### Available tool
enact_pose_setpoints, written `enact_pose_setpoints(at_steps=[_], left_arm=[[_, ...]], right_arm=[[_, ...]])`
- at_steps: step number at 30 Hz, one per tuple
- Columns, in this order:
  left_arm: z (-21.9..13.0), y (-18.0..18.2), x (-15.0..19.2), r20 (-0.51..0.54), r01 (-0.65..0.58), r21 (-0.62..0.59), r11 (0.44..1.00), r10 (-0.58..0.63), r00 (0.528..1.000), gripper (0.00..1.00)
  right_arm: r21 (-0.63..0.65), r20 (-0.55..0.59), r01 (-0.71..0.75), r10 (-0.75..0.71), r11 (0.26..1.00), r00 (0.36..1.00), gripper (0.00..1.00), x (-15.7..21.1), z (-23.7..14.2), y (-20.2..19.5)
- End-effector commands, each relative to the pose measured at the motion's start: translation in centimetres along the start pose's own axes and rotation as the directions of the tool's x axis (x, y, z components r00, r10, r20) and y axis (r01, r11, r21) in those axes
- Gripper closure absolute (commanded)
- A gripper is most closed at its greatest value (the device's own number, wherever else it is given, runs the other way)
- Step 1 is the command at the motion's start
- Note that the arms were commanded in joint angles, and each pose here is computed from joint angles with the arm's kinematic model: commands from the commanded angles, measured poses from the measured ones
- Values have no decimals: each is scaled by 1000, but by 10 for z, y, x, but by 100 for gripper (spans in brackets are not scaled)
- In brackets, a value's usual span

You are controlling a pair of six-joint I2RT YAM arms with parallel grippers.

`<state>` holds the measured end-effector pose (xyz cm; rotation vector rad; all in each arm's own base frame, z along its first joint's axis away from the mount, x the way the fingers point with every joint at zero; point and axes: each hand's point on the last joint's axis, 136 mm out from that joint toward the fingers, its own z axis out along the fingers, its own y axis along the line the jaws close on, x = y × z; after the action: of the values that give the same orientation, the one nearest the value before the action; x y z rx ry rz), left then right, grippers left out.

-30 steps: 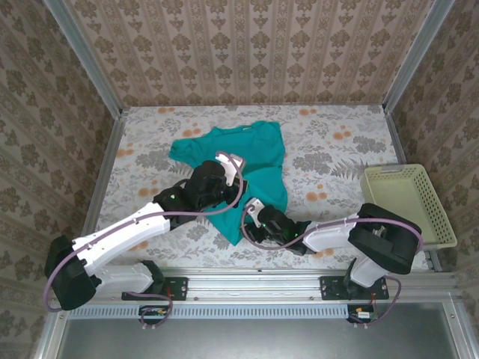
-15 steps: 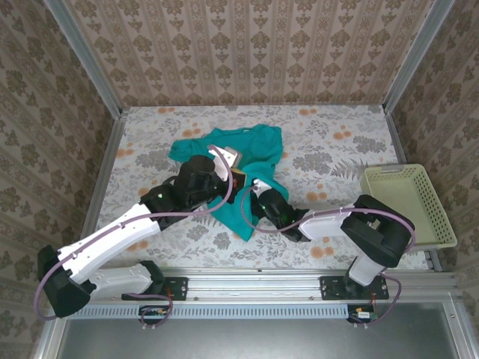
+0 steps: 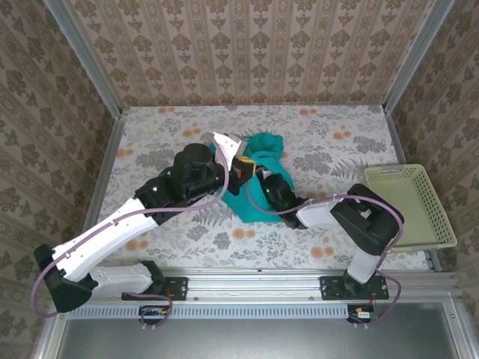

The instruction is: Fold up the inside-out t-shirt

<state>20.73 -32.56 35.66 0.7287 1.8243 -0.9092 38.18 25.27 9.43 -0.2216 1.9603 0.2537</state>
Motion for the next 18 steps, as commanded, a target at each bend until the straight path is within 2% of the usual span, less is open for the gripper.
enact_pose_setpoints(at_steps=[1,2,4,12,18], left_arm=[[-10,-21,-31,70,-38,67,997,34,997,100],[-10,-25,-35,76,-42,78,996,36,996,100],[-9,-32,-41,85,-45,94,995,37,996,100],[-2,-56,-59,109,-52,138,989,37,993,100],[-6,-49,-71,141,-53,75,996,42,989,100]], right_arm=[[-72,17,-47,49,996,999,38,-16,12,21],[-82,17,-44,45,996,999,28,-18,15,25],[-81,5,-36,37,996,999,21,-20,21,28],[-39,-120,-32,28,999,992,20,-10,54,33],[-1,-240,-50,48,999,970,17,2,77,34]])
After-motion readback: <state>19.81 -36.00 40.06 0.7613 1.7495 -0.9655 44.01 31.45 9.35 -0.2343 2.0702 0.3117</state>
